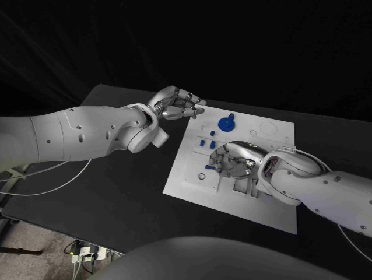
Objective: Assemble the parts on the task board
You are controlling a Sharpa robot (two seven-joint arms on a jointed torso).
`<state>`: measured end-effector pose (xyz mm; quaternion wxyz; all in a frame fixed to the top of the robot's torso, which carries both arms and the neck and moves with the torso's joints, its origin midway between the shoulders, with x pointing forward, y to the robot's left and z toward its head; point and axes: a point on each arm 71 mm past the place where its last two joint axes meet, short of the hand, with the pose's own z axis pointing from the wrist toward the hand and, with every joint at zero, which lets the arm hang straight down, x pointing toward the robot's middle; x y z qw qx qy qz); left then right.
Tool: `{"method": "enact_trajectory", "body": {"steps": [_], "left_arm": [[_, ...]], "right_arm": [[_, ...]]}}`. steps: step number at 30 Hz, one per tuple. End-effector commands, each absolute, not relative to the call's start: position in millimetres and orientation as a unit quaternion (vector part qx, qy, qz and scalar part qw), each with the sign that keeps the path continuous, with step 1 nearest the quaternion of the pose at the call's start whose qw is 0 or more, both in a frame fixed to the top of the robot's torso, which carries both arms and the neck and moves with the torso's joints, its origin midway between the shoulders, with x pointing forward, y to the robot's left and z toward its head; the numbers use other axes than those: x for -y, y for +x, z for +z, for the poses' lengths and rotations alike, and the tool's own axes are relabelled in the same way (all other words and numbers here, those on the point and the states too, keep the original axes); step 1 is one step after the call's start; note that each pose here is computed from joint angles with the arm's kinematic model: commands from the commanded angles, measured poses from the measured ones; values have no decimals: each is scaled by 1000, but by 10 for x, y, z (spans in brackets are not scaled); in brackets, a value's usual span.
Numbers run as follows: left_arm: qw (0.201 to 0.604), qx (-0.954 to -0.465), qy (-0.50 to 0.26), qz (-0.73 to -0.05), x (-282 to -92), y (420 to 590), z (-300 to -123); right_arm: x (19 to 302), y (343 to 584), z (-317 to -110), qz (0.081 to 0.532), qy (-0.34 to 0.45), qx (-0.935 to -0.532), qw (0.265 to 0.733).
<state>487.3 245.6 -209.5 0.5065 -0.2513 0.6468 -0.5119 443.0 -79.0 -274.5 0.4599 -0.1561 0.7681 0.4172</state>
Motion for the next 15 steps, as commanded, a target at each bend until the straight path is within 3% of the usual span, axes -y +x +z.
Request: {"method": "enact_trajectory", "body": {"steps": [1, 15], "left_arm": [[499, -649, -247, -518, -2430, 4867, -2096], [499, -650, -247, -517, -2439, 4864, -2097]], "right_arm": [[789, 4420, -2766, 408, -167, -773, 457], [803, 4420, -2710, 418, -160, -752, 484]]}}
